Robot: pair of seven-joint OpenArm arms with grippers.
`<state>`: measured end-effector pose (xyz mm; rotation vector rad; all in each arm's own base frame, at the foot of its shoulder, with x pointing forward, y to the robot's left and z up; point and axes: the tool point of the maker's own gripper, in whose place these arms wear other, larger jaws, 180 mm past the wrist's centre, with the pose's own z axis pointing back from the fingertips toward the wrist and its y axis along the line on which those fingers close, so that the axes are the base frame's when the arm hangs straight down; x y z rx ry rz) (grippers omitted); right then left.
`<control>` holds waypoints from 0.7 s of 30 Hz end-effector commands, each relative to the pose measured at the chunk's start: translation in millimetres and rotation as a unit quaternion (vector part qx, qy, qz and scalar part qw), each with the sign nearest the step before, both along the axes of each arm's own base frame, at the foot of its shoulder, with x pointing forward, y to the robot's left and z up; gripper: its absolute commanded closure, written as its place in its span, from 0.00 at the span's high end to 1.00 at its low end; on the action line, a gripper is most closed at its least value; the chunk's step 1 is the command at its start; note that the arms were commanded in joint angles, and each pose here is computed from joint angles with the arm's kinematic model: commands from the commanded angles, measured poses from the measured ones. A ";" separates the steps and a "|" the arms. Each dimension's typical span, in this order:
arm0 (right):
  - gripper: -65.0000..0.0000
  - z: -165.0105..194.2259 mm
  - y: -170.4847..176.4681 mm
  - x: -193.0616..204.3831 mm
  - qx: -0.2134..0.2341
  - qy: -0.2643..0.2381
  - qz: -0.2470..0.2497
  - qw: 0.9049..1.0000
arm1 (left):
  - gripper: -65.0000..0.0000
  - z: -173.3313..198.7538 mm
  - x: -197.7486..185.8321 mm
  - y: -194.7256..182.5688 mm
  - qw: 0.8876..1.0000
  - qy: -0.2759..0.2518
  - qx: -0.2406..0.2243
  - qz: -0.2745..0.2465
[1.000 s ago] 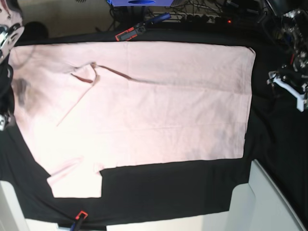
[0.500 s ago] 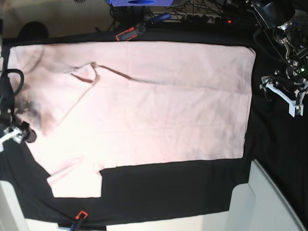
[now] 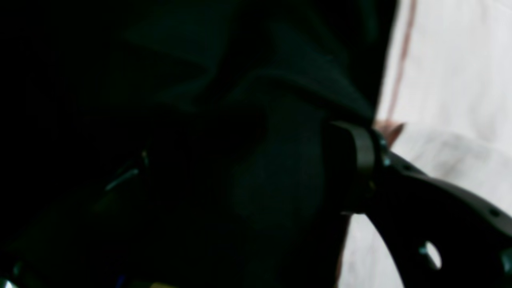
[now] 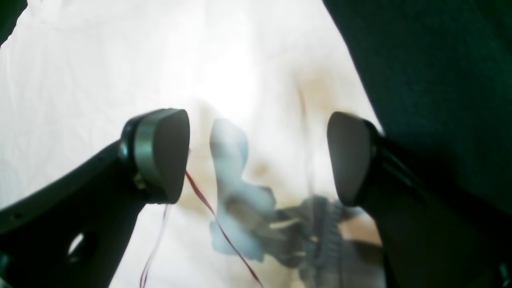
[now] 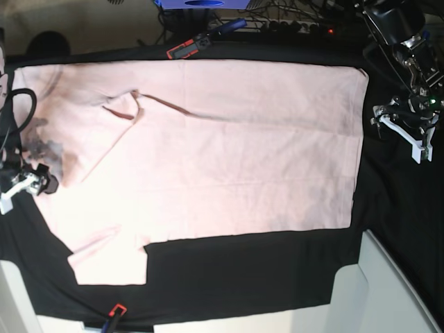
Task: Fold the T-shirt properly
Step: 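Move both grippers along the shirt's side edges to mid-length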
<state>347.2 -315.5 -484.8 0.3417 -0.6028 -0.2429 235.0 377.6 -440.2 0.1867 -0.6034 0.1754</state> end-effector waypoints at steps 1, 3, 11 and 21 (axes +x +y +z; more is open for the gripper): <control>0.79 7.2 -8.0 5.9 -0.007 -0.008 -0.004 1.000 | 0.79 13.5 8.5 10.3 1.000 -0.019 0.016 0.000; 0.79 5.8 -10.1 5.8 -0.012 -0.009 -0.011 1.000 | 0.79 15.0 10.2 9.8 1.000 -0.020 0.018 -0.002; 0.78 3.4 -15.9 4.7 -0.023 -0.001 -0.024 0.999 | 0.79 19.9 22.5 7.5 0.999 -0.032 0.016 -0.004; 0.78 -4.2 -14.4 0.5 -0.029 0.010 -0.035 0.999 | 0.79 24.2 58.7 14.6 0.999 0.028 0.006 0.013</control>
